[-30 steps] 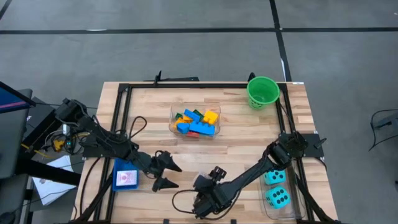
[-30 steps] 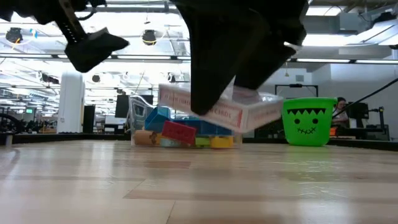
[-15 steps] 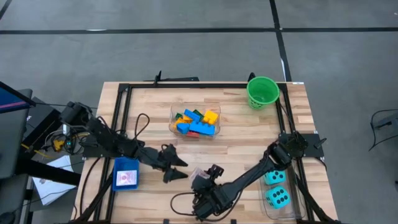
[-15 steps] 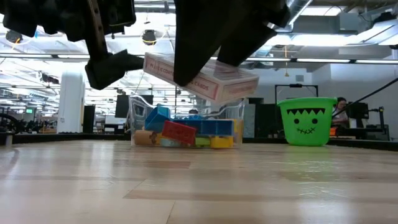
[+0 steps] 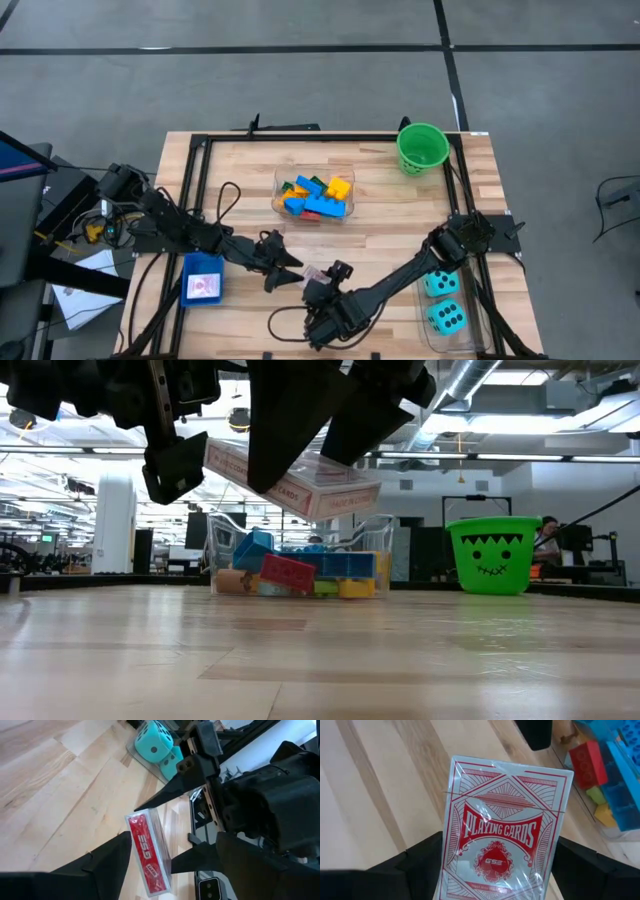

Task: Pick & Place Toys
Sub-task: Put the red playing card box into the blue bin

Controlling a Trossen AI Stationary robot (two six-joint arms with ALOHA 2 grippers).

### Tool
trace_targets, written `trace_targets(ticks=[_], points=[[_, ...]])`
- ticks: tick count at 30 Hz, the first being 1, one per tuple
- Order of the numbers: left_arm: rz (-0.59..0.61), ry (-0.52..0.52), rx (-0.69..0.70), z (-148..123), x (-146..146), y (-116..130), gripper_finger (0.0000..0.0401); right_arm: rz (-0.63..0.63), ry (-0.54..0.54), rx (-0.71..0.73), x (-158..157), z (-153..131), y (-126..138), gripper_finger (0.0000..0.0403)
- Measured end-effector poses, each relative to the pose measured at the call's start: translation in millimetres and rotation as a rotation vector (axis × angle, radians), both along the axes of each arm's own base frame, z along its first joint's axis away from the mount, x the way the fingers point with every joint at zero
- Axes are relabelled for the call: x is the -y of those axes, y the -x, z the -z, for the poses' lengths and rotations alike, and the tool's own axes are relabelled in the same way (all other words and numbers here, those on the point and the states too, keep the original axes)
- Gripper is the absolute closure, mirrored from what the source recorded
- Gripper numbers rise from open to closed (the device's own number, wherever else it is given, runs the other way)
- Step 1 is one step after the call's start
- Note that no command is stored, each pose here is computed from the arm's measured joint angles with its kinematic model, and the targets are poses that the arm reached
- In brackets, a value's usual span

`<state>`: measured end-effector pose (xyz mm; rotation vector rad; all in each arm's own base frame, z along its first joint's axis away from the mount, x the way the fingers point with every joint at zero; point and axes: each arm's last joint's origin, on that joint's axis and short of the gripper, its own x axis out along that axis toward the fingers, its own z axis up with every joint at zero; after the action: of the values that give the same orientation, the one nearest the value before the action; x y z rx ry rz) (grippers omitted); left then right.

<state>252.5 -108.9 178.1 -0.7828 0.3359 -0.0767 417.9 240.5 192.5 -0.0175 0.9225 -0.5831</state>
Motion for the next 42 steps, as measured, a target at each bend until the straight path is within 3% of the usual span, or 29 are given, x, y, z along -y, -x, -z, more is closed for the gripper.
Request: trace_targets(ticks=[22, 27, 34, 42], points=[[-0.014, 0.012, -0.028, 2.4, -0.2, 0.8, 0.0123, -0.037, 0.061, 0.06, 9.6, -23.7, -9.6, 0.0096], [-0.014, 0.011, -0.028, 2.4, -0.1, 0.8, 0.0176, -0.036, 0.065, 0.051, 14.0, -23.6, -12.0, 0.0096], [-0.035, 0.026, -0.035, 2.9, -0.6, 0.9, 0.034, -0.028, 0.075, 0.044, 19.4, -23.3, -14.2, 0.0096], [-0.035, 0.019, -0.045, 3.8, -0.8, 1.2, 0.034, -0.016, 0.052, 0.051, 20.0, -22.8, -15.3, 0.0081]])
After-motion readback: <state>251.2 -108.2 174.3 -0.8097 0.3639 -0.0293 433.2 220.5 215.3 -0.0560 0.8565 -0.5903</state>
